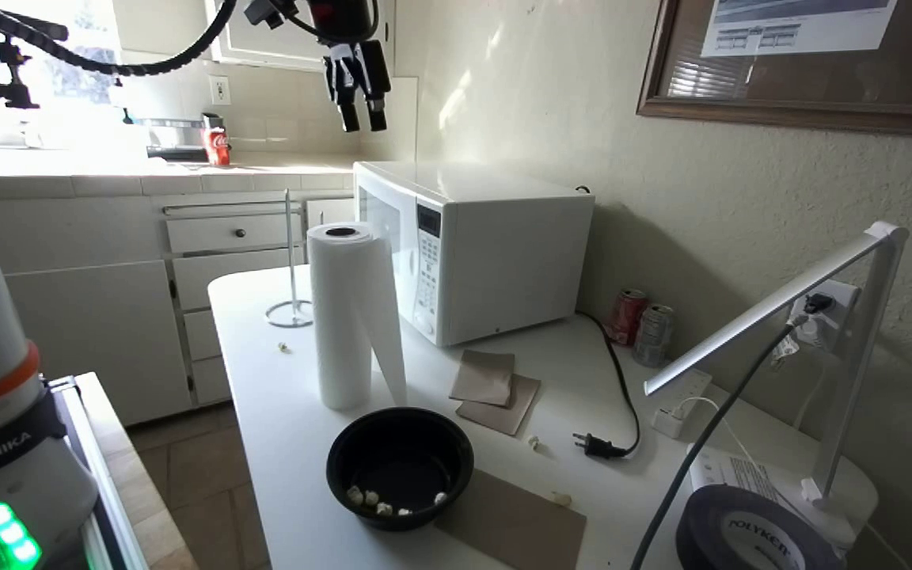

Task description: Put the paper roll upright

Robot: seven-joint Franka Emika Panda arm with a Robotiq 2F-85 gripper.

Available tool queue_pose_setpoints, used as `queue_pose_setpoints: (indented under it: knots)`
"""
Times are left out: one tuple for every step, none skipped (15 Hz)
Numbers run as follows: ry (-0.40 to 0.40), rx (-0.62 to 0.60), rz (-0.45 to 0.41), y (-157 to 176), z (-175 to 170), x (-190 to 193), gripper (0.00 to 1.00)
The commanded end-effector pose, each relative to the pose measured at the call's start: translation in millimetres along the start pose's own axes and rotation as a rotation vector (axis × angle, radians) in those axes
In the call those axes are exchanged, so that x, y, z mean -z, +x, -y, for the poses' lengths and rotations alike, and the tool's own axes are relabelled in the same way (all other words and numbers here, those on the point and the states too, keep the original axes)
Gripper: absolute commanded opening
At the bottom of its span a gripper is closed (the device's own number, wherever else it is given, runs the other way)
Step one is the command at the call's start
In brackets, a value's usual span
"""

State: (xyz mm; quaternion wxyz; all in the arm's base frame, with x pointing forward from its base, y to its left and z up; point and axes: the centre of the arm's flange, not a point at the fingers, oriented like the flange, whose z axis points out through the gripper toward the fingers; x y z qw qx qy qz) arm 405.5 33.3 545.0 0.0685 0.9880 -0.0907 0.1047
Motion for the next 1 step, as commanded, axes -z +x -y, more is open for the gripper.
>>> queue_pose_setpoints:
  knots:
    - [0.0,0.0,0.0,0.0,0.0,0.0,1.0]
